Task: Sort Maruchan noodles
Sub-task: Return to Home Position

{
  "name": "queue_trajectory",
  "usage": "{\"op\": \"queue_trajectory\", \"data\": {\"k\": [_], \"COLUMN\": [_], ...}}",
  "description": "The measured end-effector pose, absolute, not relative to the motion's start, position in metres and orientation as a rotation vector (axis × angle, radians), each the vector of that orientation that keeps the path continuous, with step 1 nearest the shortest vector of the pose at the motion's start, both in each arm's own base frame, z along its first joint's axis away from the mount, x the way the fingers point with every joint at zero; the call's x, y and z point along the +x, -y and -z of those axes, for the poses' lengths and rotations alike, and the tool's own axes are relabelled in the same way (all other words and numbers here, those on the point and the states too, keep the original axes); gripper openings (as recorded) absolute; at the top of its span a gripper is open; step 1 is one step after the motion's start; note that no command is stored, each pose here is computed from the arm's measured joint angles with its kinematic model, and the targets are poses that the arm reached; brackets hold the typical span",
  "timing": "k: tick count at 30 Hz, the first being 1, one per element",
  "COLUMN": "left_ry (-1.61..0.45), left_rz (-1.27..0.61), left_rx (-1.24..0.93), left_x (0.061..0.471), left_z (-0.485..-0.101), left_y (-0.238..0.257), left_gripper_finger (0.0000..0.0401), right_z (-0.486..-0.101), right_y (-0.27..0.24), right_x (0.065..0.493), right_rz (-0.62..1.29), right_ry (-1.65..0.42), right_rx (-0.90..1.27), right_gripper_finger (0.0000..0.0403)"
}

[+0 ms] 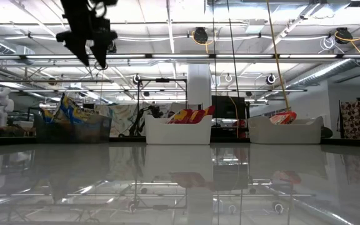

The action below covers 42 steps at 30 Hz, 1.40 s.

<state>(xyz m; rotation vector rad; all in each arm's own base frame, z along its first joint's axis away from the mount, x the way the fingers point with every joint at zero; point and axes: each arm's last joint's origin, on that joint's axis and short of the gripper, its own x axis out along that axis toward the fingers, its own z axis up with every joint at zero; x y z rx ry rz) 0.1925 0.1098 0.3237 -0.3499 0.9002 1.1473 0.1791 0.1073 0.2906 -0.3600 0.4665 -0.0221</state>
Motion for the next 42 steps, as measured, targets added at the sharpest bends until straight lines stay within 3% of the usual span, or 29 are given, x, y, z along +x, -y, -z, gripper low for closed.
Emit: {"op": "queue_trajectory", "data": {"k": [4, 8, 13, 19, 23, 30, 42], "left_ry": [-0.736, -0.606, -0.455, -0.343, -0.279, -0.189, -0.205], "left_rz": [-0.995, -0.834, -0.635, -0.601, -0.552, -0.464, -0.426], "left_rx": [-0.298, -0.289, -0.207, -0.068, 0.013, 0.022, -0.037], "left_x": [0.192, 0.186, 0.180, 0.174, 0.177, 0.179, 0.177], "left_z": [-0.312, -0.287, -0.271, -0.265, -0.254, -0.243, -0.233], "left_y": [-0.070, -0.036, -0.007, 0.012, 0.020, 0.022, 0.024], "left_gripper_finger": [0.0317, 0.0280, 0.0189, 0.0069, 0.0011, 0.0005, 0.0004], "right_z": [-0.292, -0.294, -0.284, -0.272, -0.269, -0.264, -0.247], "right_y": [-0.107, -0.108, -0.110, -0.107, -0.103, -0.095, -0.081], "right_x": [0.180, 0.181, 0.183, 0.185, 0.184, 0.179, 0.162], "right_rz": [0.038, 0.041, 0.035, 0.038, 0.053, 0.087, 0.093], "right_ry": [-0.451, -0.423, -0.377, -0.328, -0.333, -0.333, -0.212], "right_rx": [-0.317, -0.275, -0.256, -0.279, -0.280, -0.327, -0.353], "right_gripper_finger": [0.0000, 0.0000, 0.0000, 0.0000, 0.0000, 0.0000, 0.0000]}}
